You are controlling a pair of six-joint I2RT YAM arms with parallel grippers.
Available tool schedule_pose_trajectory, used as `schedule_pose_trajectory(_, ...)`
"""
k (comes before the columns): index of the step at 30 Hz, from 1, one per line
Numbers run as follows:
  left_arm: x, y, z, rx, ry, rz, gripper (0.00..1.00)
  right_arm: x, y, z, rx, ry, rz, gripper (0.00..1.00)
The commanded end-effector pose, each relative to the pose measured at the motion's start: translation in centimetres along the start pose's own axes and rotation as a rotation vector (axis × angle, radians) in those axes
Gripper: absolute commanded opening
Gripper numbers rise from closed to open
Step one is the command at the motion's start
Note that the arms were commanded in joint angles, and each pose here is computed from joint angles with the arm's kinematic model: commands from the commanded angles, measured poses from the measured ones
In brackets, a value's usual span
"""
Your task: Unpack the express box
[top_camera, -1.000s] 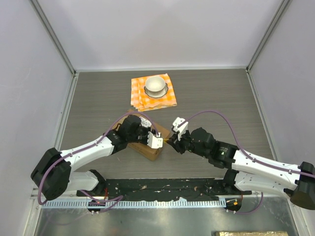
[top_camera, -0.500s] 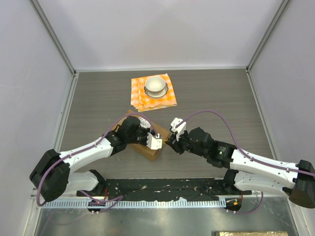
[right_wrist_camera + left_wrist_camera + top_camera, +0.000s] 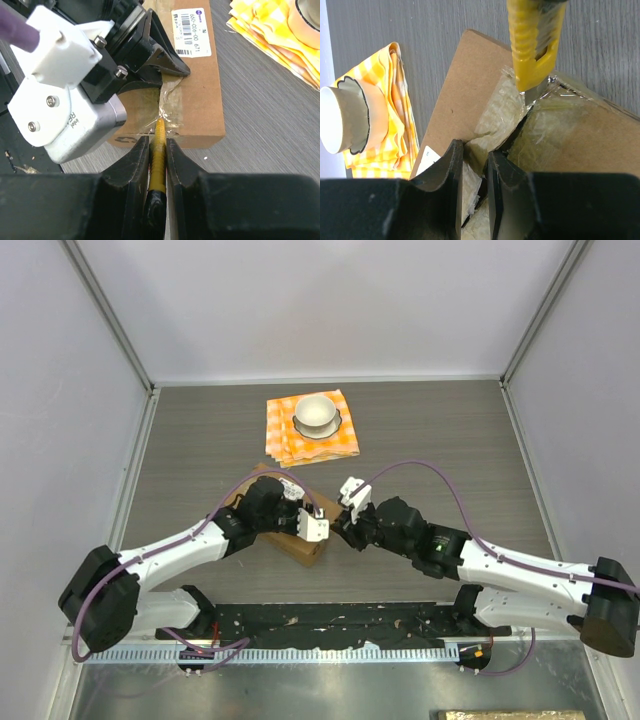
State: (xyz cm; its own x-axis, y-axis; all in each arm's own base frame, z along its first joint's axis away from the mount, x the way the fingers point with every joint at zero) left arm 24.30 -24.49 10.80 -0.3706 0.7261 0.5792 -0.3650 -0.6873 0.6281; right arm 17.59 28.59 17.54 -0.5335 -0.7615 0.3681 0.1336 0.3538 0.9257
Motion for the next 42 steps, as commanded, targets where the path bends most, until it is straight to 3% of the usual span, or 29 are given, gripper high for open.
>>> schedule_pose_trajectory(1,0.1,0.0,-3.7,0.129,-0.127,-0.007,0.0,-0.9,0.4,-0.4,0.011,-0.031,-0.021,0.01)
schedule_pose_trajectory(9,0.2,1.1,-3.6,0.146,-0.133,-0.029,0.0,-1.6,1.6,-1.2,0.041,-0.077,-0.084,0.01)
schedule_pose_trajectory(18,0.4,0.6,-3.9,0.168,-0.131,-0.005,0.0,0.3,-1.2,0.6,-0.044,-0.072,0.009,0.01)
schedule_pose_trajectory(33,1.3,2.5,-2.3,0.236,-0.109,-0.028,0.0,0.9,-10.7,4.7,-0.226,-0.087,0.375,0.01)
schedule_pose_trajectory(42,1.8,3.1,-1.9,0.281,-0.113,-0.034,0.0,2.3,-10.8,4.3,-0.263,-0.157,0.423,0.01)
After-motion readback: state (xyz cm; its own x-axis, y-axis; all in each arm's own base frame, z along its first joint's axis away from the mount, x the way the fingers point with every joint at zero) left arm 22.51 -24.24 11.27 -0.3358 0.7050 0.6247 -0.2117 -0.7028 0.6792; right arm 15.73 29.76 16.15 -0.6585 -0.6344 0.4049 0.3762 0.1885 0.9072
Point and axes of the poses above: each gripper's point midway between its finger pads, its own x axis back along the fingers, its own z axis along the line the jaws close on, y = z × x, the point moved 1 cm from there along x, back along the fingers, and after that the axes turned 6 degrees about x, right-handed, at the moved point
